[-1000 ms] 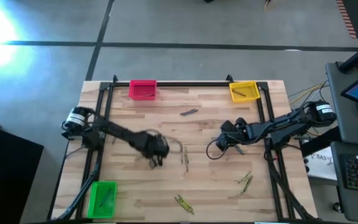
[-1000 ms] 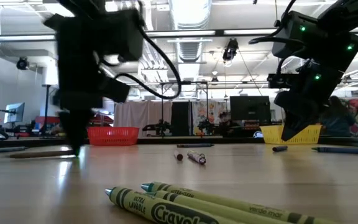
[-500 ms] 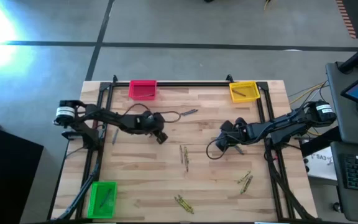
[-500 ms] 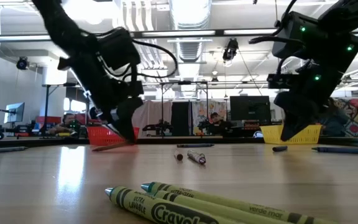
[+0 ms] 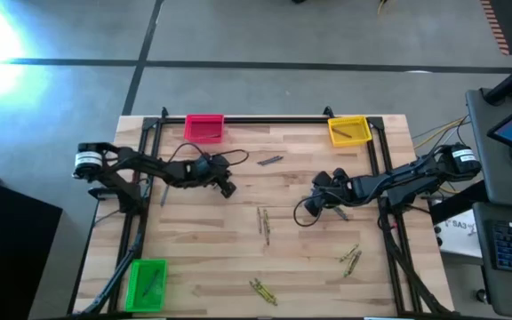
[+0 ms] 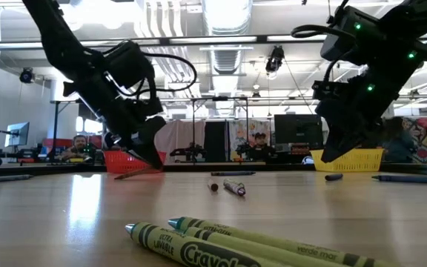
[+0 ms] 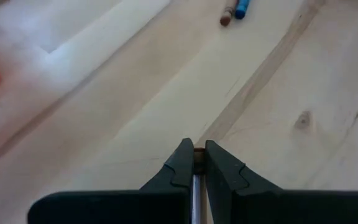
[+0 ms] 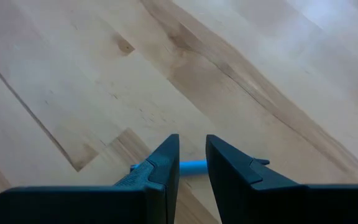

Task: Sort crayons
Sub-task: Put the brown crayon into the red bin

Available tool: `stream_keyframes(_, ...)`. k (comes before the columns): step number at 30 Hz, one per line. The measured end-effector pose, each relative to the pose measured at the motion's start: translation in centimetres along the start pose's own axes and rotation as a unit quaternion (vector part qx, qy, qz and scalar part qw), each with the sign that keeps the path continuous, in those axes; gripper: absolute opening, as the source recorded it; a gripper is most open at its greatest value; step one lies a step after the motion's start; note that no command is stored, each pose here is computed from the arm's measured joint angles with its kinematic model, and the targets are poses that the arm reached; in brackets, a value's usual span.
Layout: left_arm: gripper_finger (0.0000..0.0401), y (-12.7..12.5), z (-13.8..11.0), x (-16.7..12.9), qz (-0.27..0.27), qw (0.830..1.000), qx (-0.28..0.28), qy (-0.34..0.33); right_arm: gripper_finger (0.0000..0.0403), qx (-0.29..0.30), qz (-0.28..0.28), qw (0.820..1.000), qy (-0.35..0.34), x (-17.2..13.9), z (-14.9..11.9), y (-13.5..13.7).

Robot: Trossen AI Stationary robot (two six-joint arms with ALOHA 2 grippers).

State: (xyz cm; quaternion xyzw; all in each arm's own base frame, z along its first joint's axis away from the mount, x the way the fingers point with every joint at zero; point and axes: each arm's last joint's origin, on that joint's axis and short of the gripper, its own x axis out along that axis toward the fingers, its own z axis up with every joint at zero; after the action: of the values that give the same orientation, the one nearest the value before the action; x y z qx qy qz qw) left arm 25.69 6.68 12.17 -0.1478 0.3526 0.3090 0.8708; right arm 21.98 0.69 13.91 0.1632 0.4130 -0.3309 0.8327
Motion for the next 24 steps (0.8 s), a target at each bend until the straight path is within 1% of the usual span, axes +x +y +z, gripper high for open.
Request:
stream_keyframes(7, 0.0001, 0.5, 1.3, -1.2, -0.005, 0.999, -0.008, -0.035, 0.0073, 0.000, 0.000, 1.000, 0.000, 0.0, 0.0, 0.0)
stream_keyframes(10, 0.0001, 0.7, 1.5, -1.9, -0.010, 0.999, -0.011, -0.048, 0.0073, 0.000, 0.000, 1.000, 0.000, 0.0, 0.0, 0.0)
stream_keyframes(13, 0.0001, 0.9, 2.2, -2.8, 0.011, 0.996, 0.011, -0.087, 0.0073, 0.001, 0.002, 1.000, -0.002, 0.0, 0.0, 0.0)
stream_keyframes(15, 0.0001, 1.3, 3.3, -3.5, 0.036, 0.990, 0.024, -0.134, 0.0073, 0.005, 0.000, 1.000, -0.010, 0.0, 0.1, 0.1)
stream_keyframes(17, 0.0001, 2.2, 4.6, -3.9, 0.052, 0.982, 0.022, -0.180, 0.0073, 0.016, -0.005, 1.000, -0.022, 0.0, 0.2, 0.1)
stream_keyframes(20, 0.0001, 3.8, 6.1, -3.9, 0.054, 0.971, 0.002, -0.233, 0.0073, 0.026, -0.009, 0.999, -0.035, 0.0, 0.4, 0.1)
stream_keyframes(22, 0.0001, 4.7, 6.9, -3.7, 0.051, 0.960, -0.015, -0.276, 0.0073, 0.030, -0.004, 0.999, -0.042, 0.0, 0.5, 0.2)
stream_keyframes(24, 0.0001, 5.2, 7.4, -3.4, 0.046, 0.946, -0.018, -0.321, 0.0073, 0.035, -0.001, 0.998, -0.051, 0.0, 0.7, 0.3)
